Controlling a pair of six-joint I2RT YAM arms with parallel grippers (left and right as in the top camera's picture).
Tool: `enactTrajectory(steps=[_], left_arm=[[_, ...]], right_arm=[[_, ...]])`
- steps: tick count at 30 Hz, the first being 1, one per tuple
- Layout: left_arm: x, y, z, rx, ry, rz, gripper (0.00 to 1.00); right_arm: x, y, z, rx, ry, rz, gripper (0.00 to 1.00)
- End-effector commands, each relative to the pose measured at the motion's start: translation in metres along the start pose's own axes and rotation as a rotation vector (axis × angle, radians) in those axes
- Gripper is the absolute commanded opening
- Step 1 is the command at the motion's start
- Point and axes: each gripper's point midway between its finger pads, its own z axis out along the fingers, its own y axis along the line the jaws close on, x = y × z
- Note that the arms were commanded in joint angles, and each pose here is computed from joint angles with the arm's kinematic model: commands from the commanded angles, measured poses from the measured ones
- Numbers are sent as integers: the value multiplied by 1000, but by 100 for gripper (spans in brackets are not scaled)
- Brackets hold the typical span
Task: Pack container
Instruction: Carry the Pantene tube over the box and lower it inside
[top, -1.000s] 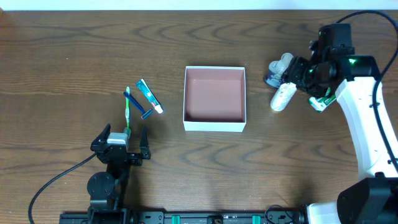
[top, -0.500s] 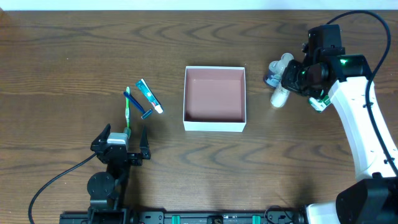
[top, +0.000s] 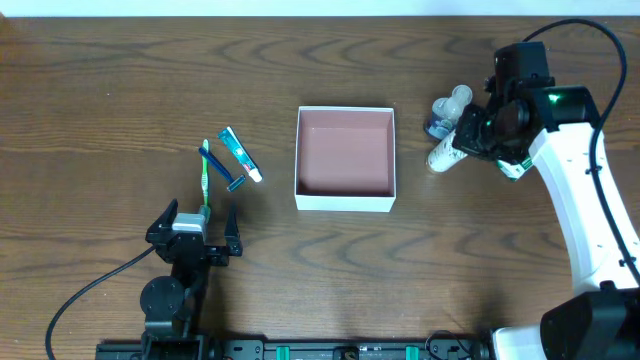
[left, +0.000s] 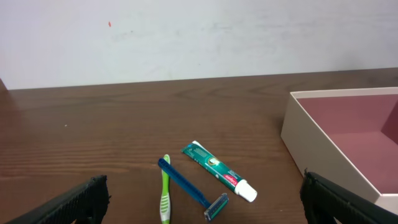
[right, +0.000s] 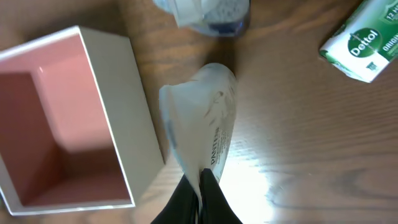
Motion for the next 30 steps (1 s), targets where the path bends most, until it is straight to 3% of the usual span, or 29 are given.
enactTrajectory(steps=[1,10,15,20,30], left_arm=[[16,-1,1,7,52,-5,97],[16,-1,1,7,52,-5,98],[16,-1,1,7,51,-4,98],[16,-1,1,7,52,-5,98],[16,-1,1,7,52,-5,98]], right_arm=[[3,6,-23,-5,-51,-139,1],[4,68,-146,-183,-396,-434,1],[15,116,-181,-310,-520,-549,2],[22,149,-169,-332,-516,-556,1],[24,210,-102,-308,-451,-619,1]])
